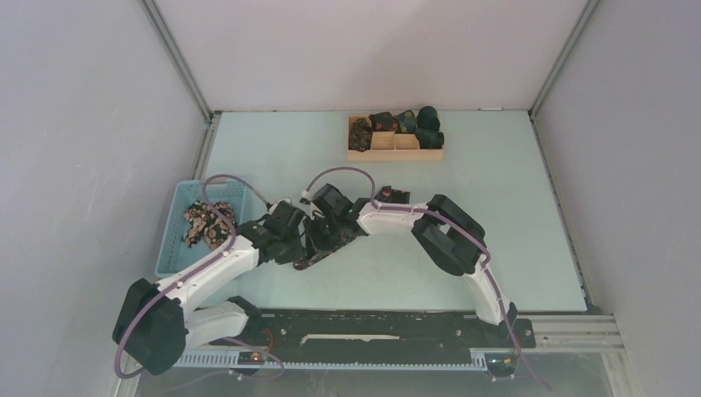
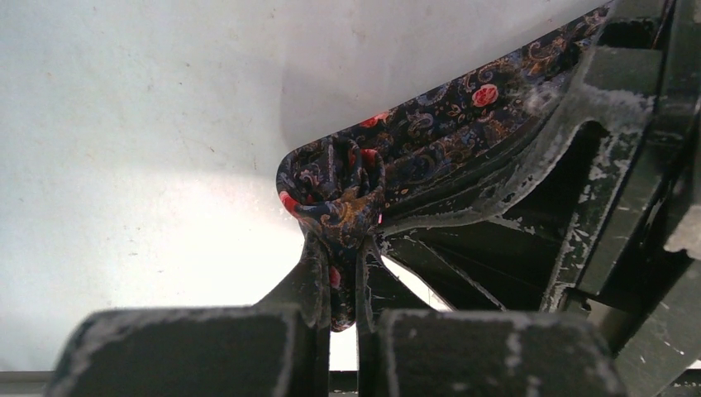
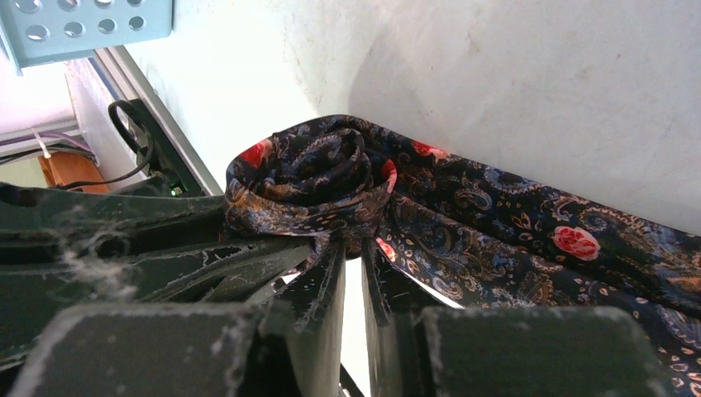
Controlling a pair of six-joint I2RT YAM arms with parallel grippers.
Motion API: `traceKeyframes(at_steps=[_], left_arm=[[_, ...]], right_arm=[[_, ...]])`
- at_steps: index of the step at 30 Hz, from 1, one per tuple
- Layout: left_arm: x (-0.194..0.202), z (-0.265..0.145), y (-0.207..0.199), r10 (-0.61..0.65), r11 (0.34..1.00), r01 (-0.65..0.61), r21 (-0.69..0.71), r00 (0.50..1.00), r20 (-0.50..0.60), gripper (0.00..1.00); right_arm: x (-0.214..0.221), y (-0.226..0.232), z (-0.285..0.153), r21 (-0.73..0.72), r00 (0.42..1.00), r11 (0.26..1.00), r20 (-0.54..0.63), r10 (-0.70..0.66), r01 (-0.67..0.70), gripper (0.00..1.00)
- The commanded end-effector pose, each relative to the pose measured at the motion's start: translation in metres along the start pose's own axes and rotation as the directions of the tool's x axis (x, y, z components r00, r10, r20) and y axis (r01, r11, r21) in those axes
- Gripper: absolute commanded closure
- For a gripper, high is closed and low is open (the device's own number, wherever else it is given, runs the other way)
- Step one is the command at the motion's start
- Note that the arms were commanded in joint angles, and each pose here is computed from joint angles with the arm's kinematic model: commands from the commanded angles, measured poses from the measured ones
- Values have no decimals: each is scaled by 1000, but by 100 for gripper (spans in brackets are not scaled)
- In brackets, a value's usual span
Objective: Roll the ties
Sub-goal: Roll the tie at the center of the board.
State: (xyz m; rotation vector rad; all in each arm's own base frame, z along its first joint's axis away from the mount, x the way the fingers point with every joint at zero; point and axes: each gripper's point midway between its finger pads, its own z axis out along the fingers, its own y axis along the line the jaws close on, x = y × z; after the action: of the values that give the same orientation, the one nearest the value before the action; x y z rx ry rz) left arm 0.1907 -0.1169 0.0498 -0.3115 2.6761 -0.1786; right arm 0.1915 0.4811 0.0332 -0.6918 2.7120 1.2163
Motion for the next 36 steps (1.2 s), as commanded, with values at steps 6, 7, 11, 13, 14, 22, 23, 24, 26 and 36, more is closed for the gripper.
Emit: traceKeyframes(at_steps=[6,7,11,13,14,22,23,24,26,36], left_arm=[[-15,1,-18,22,1000,-22,0,999,23,100],[-16,2,-18,26,1000,-26,-6,999,20,100],[-15,5,-18,37,999,-37,-37,999,11,100],[-15,6,-17,48,997,-47,-60,999,6,100],[-17,6,-16,53,996,-53,-77,999,8,100],[-20,-2,-5,135,964,-138,-227,990,-27,100],[-20,-4,-2,144,958,-147,-245,989,-29,100],[-20,-6,1,151,952,-154,-263,988,-32,100],[-20,-9,8,166,938,-170,-302,985,-40,100],[-24,-9,33,250,821,-273,-501,962,-115,100]], right_arm=[[-9,11,-16,-64,999,997,37,-33,35,84],[-9,9,-18,-59,999,998,38,-31,33,84],[-11,4,-25,-45,998,998,46,-34,36,84],[-13,2,-30,-39,998,998,54,-41,43,84],[-14,0,-33,-35,997,999,61,-39,41,84],[-21,-7,-55,-13,994,999,99,-48,50,84],[-21,-9,-58,-9,993,999,104,-49,50,84],[-21,-11,-61,-6,993,999,108,-48,48,84],[-23,-15,-67,1,992,999,121,-41,41,84],[-25,-49,-106,61,979,997,199,37,-50,83]])
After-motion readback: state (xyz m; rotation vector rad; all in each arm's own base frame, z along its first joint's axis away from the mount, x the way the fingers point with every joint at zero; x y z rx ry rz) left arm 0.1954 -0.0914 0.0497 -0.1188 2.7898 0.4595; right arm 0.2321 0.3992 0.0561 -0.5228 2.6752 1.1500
